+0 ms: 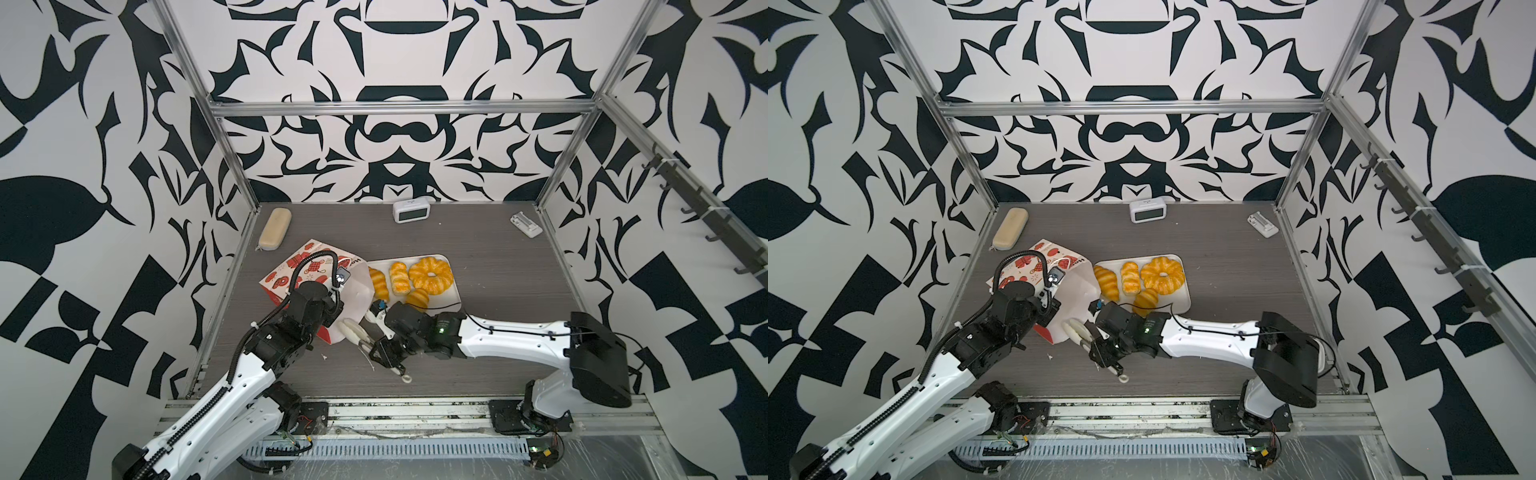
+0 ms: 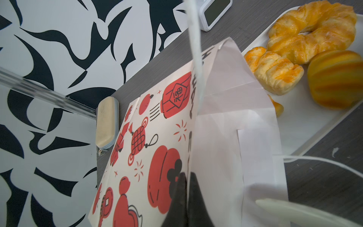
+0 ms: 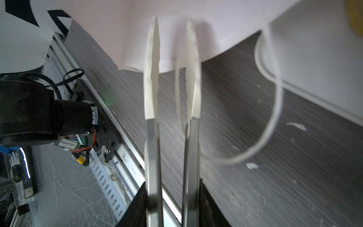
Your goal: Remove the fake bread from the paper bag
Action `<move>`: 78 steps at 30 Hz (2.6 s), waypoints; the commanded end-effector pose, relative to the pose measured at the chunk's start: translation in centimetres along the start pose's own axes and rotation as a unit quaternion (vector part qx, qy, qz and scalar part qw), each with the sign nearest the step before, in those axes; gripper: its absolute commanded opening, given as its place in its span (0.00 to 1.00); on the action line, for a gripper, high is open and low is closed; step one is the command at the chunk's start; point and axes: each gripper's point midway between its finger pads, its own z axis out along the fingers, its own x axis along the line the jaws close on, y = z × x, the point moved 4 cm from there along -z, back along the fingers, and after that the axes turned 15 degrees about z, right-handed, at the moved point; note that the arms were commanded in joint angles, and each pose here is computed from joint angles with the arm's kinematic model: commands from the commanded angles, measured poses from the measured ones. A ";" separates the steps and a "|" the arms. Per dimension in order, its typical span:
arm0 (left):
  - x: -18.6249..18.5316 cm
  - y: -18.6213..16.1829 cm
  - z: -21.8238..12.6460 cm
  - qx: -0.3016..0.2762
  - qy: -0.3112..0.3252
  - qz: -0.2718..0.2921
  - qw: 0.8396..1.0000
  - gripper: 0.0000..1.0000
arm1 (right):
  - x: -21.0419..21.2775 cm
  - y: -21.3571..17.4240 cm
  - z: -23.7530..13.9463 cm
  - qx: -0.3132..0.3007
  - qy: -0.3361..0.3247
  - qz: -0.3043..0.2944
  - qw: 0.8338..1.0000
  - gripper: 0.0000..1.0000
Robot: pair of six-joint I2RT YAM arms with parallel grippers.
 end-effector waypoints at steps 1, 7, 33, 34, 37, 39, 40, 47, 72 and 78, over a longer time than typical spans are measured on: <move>1.1 1.0 -0.6 -0.002 0.007 0.003 1.000 0.00 | 4.9 2.2 -0.6 -0.027 0.087 -0.036 0.995 0.39; 2.4 1.7 -1.1 0.025 0.011 0.013 1.000 0.00 | 7.0 2.6 0.1 -0.012 0.139 -0.037 0.990 0.38; 3.9 8.5 2.9 0.193 -0.051 0.164 0.966 0.00 | 7.3 5.0 -0.4 -0.013 0.234 0.010 0.972 0.37; 3.9 8.5 2.9 0.192 -0.050 0.163 0.967 0.00 | 7.2 5.0 -0.4 -0.013 0.233 0.011 0.972 0.37; 3.8 8.4 2.5 0.178 -0.051 0.153 0.971 0.00 | 6.8 4.9 -0.1 -0.010 0.228 0.014 0.974 0.36; 3.7 8.4 2.2 0.167 -0.055 0.144 0.974 0.00 | 6.7 4.9 -0.1 -0.008 0.227 0.015 0.974 0.36; 3.6 8.4 2.0 0.164 -0.057 0.141 0.975 0.00 | 6.7 5.0 0.0 -0.009 0.227 0.015 0.974 0.36; 3.1 8.0 2.2 0.186 -0.080 0.154 0.967 0.00 | 7.2 5.1 0.3 0.001 0.244 0.016 0.970 0.36; 5.8 12.2 3.0 0.203 -0.082 0.206 0.954 0.00 | 9.1 7.3 -0.5 0.004 0.305 0.025 0.952 0.36; 4.6 11.6 4.1 0.205 -0.092 0.196 0.954 0.00 | 9.0 7.2 -0.5 0.002 0.310 0.032 0.950 0.36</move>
